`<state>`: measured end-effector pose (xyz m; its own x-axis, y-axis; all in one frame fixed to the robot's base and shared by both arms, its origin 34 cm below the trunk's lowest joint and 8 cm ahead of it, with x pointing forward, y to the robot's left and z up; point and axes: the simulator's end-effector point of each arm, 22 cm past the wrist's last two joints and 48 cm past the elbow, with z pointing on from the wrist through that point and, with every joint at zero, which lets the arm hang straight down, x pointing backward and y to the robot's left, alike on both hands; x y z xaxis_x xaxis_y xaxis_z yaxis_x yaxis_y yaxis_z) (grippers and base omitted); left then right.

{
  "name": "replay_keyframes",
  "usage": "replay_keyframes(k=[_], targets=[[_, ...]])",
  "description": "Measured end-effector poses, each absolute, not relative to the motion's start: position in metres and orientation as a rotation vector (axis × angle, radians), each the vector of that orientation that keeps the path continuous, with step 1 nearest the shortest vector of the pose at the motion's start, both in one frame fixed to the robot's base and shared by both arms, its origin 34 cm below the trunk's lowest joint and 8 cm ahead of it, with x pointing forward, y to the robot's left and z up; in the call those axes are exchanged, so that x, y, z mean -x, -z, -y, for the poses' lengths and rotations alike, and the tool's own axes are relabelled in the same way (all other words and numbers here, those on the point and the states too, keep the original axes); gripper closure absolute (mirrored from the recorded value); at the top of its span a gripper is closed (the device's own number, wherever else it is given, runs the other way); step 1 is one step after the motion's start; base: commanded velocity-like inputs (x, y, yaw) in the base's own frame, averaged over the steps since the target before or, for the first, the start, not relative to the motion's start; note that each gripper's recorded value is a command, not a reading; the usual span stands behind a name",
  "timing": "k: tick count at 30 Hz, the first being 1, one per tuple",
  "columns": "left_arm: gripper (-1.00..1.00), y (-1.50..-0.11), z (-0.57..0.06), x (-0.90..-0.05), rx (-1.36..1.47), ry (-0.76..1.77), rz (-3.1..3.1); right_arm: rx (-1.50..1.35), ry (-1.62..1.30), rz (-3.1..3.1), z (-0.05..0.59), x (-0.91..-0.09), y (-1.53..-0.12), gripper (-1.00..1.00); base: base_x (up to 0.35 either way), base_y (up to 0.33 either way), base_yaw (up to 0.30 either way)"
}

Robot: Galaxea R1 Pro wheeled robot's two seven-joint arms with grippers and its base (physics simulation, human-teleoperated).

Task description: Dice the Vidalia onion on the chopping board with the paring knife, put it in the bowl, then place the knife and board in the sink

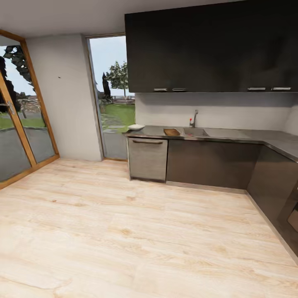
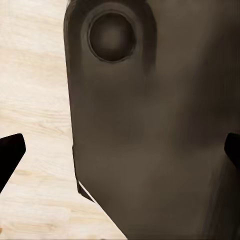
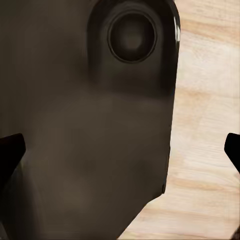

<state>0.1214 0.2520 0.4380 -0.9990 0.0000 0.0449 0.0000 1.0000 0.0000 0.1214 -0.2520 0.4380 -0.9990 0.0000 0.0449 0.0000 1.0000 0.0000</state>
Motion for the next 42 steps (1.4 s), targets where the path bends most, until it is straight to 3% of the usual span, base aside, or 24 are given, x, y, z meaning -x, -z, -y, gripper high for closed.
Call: replay_keyframes(k=[15, 41, 42], targets=[[-1.0, -0.438, -0.283, -0.13, 0.009, 0.063, 3.121, -0.009, 0.052, 3.168, 0.224, -0.154, -0.438, -1.0, 0.0, 0.0, 0.0], [-1.0, -0.441, -0.289, -0.193, -0.056, 0.111, 3.25, -0.008, -0.031, 3.426, 0.258, -0.246, -0.45, -1.0, 0.0, 0.0, 0.0], [-1.0, -0.446, -0.294, -0.225, -0.063, 0.151, 3.316, -0.008, -0.036, 3.497, 0.26, -0.278, -0.458, -1.0, 0.0, 0.0, 0.0]])
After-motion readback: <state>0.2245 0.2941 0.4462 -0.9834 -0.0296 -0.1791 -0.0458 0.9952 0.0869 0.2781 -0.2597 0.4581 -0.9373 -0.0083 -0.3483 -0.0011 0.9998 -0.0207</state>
